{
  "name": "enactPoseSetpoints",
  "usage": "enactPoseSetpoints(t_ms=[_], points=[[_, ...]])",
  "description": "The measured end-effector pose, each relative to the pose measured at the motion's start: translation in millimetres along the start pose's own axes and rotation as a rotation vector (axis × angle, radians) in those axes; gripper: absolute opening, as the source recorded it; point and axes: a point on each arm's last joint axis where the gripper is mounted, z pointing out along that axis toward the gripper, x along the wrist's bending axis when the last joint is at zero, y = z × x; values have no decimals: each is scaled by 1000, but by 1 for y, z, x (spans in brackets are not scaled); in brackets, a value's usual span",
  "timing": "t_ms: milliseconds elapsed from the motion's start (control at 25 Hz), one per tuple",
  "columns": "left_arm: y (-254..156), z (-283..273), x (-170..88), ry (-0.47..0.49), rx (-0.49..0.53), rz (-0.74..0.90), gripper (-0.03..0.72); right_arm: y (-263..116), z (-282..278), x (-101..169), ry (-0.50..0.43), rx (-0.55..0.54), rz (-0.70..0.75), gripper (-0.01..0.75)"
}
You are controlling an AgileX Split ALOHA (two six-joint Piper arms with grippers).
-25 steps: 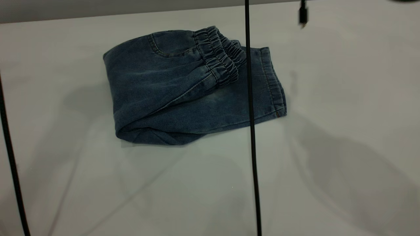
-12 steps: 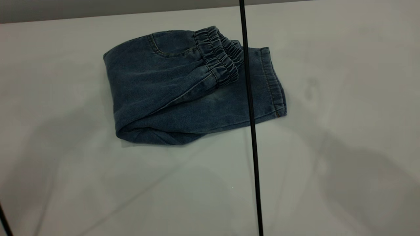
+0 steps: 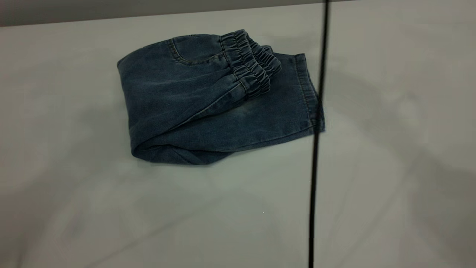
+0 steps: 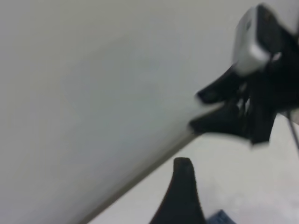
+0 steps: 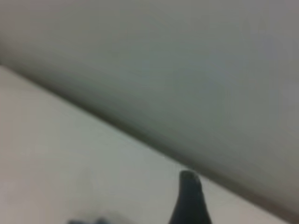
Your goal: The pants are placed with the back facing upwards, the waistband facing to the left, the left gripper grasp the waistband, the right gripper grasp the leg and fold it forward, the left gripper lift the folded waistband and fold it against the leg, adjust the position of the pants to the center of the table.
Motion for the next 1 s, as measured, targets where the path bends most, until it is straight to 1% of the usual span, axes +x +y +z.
enactPoseSetpoints(t_ms=[80, 160, 240, 400, 480, 560, 680, 880, 1000], points=[[3, -12, -2, 15, -20, -1, 562, 2, -11, -24, -34, -17, 10, 445], [3, -17, -3, 22, -28, -29, 562, 5, -22, -41, -68, -33, 17, 439], [4, -18, -3, 23, -30, -62, 562, 9, -35, -46, -93, -51, -9, 427], [3, -17, -3, 22, -29, -113, 562, 26, -71, -37, -102, -109, -59, 395], [3, -18, -3, 22, -30, -116, 562, 31, -92, -40, -140, -124, -60, 380], [4, -21, -5, 22, -37, -122, 562, 34, -111, -40, -168, -116, -53, 372], [6, -31, -8, 21, -58, -128, 562, 30, -127, -33, -146, -65, -43, 363], [6, -49, -14, 23, -79, -148, 562, 17, -172, -18, -137, 1, -93, 358], [-5, -55, -18, 19, -46, -157, 562, 3, -203, -6, -128, 29, -92, 358]])
